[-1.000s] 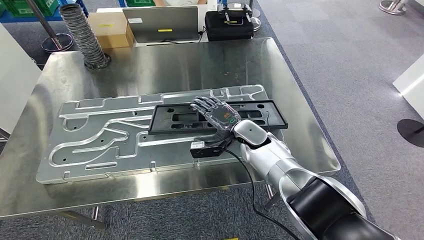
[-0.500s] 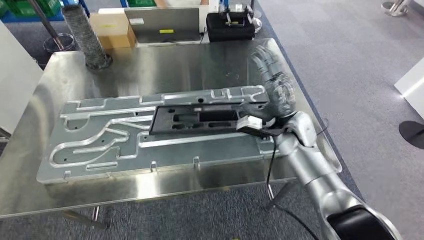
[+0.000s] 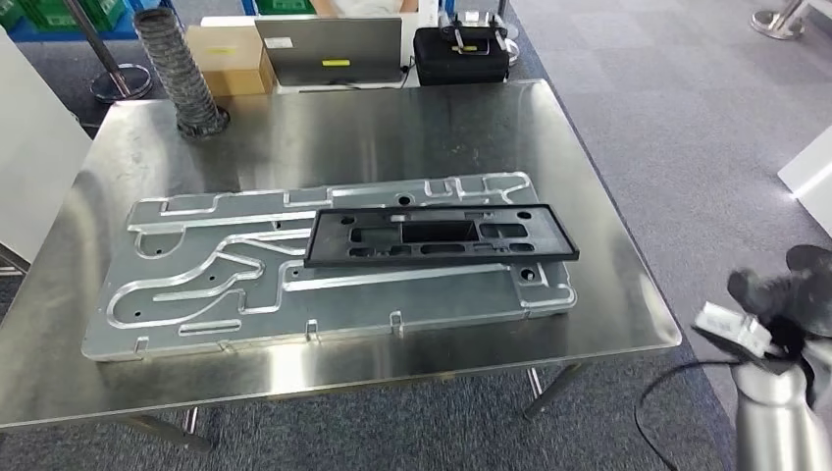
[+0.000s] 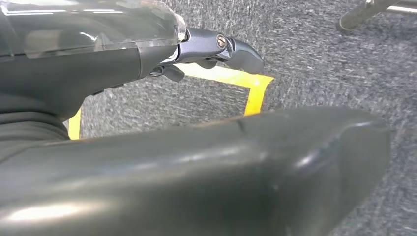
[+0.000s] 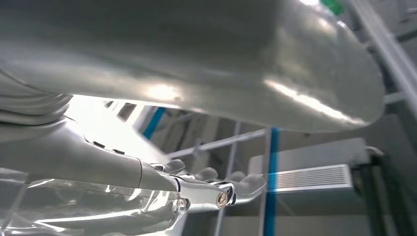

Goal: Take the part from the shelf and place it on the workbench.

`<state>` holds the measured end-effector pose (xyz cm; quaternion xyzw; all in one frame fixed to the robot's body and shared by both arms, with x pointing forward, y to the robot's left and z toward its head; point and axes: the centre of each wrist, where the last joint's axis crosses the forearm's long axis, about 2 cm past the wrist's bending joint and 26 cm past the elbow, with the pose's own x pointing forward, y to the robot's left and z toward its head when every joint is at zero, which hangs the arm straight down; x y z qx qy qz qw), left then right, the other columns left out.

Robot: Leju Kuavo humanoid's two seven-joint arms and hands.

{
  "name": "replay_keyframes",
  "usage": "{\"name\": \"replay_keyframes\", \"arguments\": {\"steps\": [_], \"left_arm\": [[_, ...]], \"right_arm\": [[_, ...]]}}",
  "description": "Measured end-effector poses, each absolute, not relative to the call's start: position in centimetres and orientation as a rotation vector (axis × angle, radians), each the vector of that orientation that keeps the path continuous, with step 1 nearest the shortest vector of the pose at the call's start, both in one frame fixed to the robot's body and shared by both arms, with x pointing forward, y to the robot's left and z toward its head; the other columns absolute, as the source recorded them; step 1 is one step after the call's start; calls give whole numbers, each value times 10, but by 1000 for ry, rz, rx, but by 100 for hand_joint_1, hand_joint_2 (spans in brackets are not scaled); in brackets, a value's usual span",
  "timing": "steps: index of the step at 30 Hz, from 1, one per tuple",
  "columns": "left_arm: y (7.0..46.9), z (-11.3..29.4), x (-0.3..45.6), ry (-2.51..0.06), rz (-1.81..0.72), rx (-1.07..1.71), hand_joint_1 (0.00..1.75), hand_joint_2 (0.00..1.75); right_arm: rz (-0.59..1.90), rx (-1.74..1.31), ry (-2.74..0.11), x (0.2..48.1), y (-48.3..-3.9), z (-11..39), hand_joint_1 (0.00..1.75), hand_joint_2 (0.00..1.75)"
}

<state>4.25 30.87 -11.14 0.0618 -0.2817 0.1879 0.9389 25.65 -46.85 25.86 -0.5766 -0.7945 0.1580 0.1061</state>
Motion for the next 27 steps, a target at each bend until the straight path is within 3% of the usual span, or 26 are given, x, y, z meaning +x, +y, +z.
{"name": "replay_keyframes", "arguments": {"steps": [7,15,21,27], "left_arm": [[304,-112,40,-552,394,117,0,0],[304,-112,42,-554,396,110,0,0],[298,-112,40,-546,397,96,0,0],[296,-112,37,-540,401,91,0,0]], "right_arm": [[393,-1695,-2046,180,-476,186,0,0],[460,-1568,-1703,143,-469,117,0,0],[423,-1432,-1287,96,-487,31,0,0],[375,-1250,-910,52,-464,-44,0,0]]}}
